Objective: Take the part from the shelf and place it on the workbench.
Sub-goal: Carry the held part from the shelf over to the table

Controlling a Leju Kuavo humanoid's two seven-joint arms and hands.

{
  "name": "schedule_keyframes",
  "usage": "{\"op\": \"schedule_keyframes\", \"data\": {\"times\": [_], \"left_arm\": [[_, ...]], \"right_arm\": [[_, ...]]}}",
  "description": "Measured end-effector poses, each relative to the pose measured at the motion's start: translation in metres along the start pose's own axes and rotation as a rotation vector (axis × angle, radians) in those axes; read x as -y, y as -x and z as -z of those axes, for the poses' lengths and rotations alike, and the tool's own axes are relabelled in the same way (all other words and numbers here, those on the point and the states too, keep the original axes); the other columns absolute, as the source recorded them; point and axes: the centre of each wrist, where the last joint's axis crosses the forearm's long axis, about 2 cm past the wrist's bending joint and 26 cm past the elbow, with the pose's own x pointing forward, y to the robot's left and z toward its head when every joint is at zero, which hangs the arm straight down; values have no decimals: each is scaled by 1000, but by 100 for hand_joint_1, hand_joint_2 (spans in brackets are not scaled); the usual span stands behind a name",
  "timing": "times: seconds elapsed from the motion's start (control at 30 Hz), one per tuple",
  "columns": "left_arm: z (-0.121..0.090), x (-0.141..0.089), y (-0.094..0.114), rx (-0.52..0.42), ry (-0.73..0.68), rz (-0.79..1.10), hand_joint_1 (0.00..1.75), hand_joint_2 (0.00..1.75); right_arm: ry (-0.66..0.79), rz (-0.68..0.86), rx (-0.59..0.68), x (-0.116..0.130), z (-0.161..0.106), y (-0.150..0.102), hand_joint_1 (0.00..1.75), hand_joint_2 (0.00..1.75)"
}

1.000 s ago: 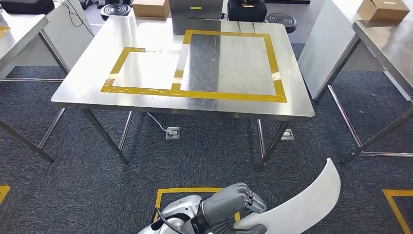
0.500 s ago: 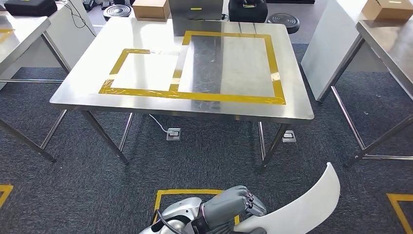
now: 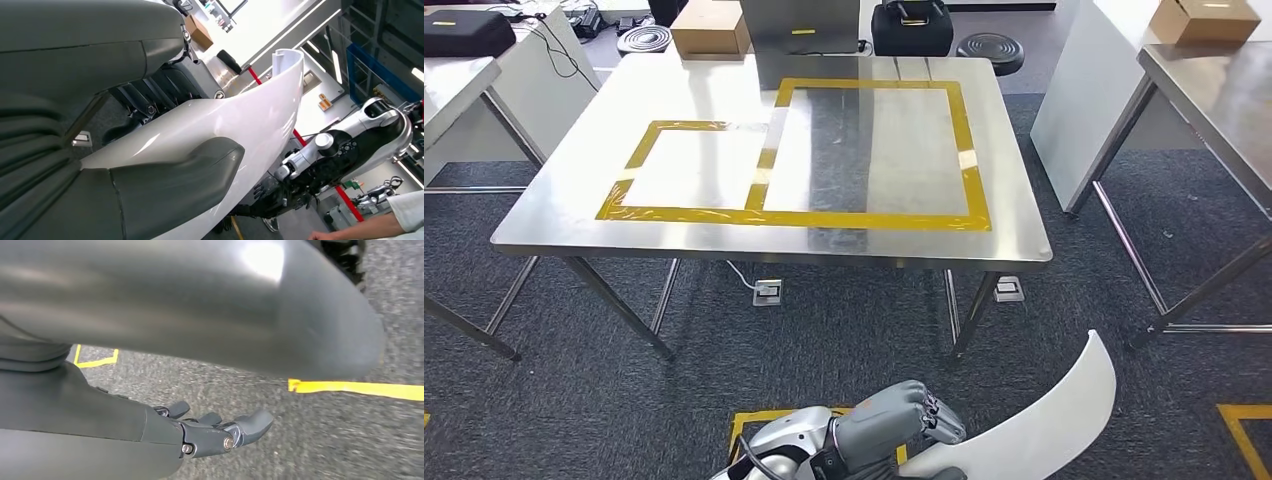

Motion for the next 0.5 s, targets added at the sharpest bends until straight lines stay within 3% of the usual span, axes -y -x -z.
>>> {"op": "schedule_keyframes", "data": {"times": [0.5], "left_arm": [[1,2,-1,2,-3,-5,175,175]], "right_arm": [[-1,1,-3,1,0,1,0,0]]}}
